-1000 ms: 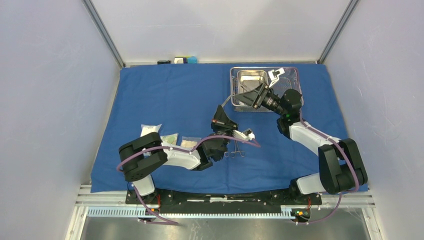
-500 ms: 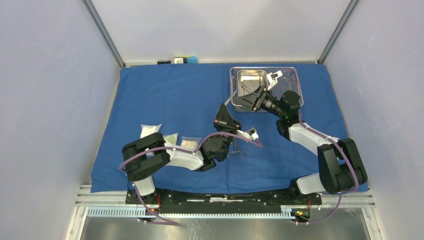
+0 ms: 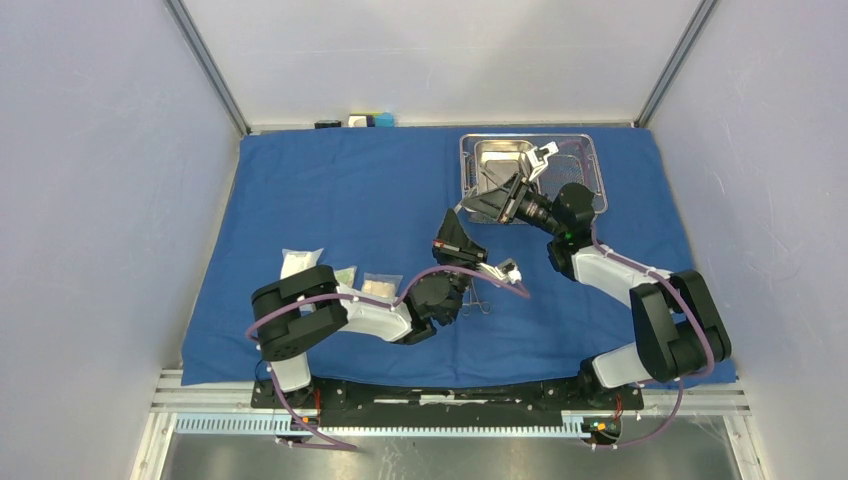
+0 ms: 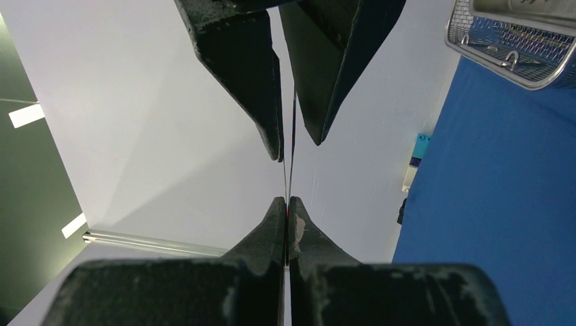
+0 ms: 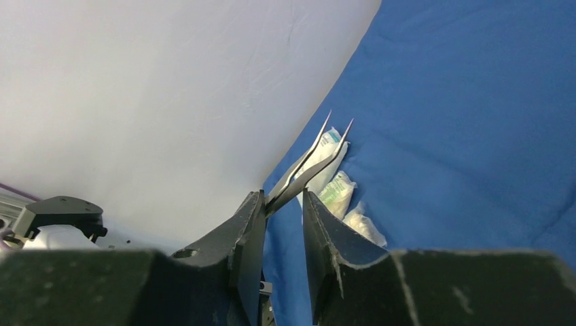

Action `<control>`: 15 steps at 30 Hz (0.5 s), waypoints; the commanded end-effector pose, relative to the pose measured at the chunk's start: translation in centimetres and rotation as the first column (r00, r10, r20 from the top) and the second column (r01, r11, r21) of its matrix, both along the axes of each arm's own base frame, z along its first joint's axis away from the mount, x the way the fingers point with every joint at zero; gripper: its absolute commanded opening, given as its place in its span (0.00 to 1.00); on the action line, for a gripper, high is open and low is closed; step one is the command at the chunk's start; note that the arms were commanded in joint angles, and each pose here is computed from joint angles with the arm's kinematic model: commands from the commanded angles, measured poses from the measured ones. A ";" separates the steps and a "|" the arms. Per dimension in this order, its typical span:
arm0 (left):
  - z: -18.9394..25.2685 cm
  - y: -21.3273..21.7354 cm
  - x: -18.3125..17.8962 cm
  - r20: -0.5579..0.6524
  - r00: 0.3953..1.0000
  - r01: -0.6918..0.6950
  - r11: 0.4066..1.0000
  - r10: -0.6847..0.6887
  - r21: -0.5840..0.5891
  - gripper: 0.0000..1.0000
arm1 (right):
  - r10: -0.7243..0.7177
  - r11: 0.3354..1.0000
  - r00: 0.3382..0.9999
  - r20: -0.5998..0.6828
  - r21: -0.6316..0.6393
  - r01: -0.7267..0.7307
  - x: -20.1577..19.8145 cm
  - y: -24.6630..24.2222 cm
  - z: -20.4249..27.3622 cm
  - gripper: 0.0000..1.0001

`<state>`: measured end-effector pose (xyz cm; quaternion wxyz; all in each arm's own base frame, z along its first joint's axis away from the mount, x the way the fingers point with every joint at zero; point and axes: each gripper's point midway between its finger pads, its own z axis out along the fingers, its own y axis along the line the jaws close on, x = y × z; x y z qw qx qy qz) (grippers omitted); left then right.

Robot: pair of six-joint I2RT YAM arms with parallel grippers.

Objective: Open and lay out the surgical kit
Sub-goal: Pick up the medical item from the container.

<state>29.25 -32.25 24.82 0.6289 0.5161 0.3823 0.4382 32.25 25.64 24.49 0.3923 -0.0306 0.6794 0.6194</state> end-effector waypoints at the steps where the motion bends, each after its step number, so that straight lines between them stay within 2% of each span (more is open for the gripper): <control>1: 2.2 -0.1 -0.3 0.059 0.998 -0.012 0.998 0.016 -0.067 0.02 | 0.017 0.999 0.997 0.073 0.045 -0.020 0.0 0.5 2.5 0.31; 15: 2.0 -0.5 -0.5 0.066 0.998 -0.002 0.998 0.006 -0.055 0.02 | 0.011 0.997 0.998 0.060 0.078 -0.015 0.2 0.5 2.7 0.28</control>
